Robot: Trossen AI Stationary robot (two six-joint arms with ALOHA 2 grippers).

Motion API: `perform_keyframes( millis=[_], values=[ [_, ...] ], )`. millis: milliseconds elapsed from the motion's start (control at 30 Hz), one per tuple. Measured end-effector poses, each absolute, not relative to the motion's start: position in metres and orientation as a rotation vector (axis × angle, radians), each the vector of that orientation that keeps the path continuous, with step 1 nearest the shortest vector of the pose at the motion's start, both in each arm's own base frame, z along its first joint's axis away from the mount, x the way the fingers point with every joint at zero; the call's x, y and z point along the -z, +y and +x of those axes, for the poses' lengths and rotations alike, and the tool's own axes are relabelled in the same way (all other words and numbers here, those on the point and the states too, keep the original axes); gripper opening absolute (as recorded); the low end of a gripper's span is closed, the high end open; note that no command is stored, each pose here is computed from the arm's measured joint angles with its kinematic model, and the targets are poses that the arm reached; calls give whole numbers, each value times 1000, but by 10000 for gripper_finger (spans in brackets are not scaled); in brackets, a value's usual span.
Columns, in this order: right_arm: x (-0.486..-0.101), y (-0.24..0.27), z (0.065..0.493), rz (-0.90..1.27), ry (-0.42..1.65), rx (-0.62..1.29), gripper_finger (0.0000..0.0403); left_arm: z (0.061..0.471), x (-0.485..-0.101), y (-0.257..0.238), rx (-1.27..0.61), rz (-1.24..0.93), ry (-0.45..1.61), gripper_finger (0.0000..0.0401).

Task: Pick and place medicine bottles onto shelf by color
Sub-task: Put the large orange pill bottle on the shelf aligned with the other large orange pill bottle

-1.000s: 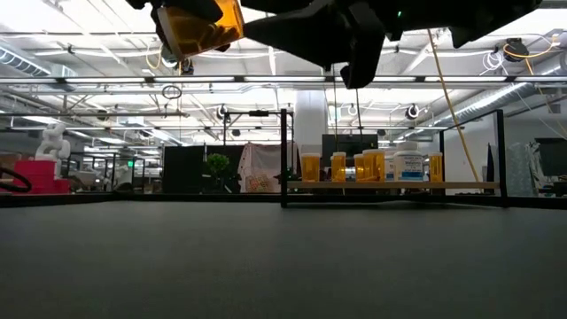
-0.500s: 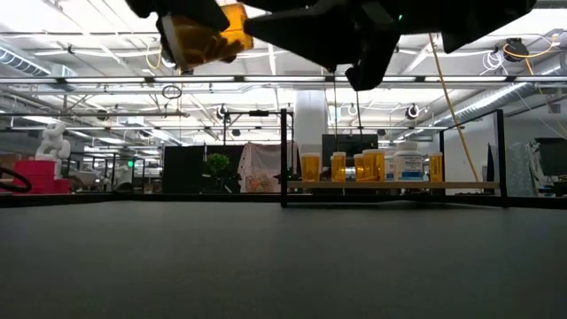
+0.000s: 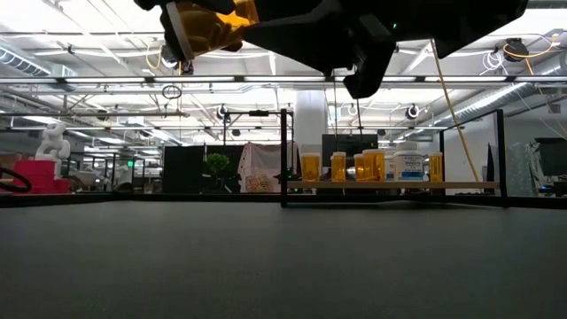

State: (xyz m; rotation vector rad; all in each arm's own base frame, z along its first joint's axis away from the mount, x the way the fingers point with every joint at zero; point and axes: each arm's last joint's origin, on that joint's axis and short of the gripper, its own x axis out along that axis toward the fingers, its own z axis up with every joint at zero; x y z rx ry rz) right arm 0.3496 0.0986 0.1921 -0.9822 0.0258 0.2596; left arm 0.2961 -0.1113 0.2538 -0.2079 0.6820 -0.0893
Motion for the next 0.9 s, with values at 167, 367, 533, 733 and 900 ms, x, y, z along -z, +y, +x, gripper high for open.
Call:
perform_keyframes(
  millis=[167, 367, 533, 733, 900],
  values=[
    [-192, 99, 350, -991, 26, -259, 206, 298, -254, -107, 83, -243, 689, 199],
    [-195, 100, 351, -1001, -1, -308, 226, 298, -254, -105, 78, -298, 696, 199],
    [-197, 99, 354, -994, 0, -330, 206, 298, -254, -105, 66, -335, 697, 200],
    [-197, 100, 354, -994, 8, -337, 171, 299, -255, -106, 70, -338, 689, 200],
    [-196, 97, 355, -976, 19, -337, 178, 299, -255, -106, 79, -313, 686, 200]
  ],
)
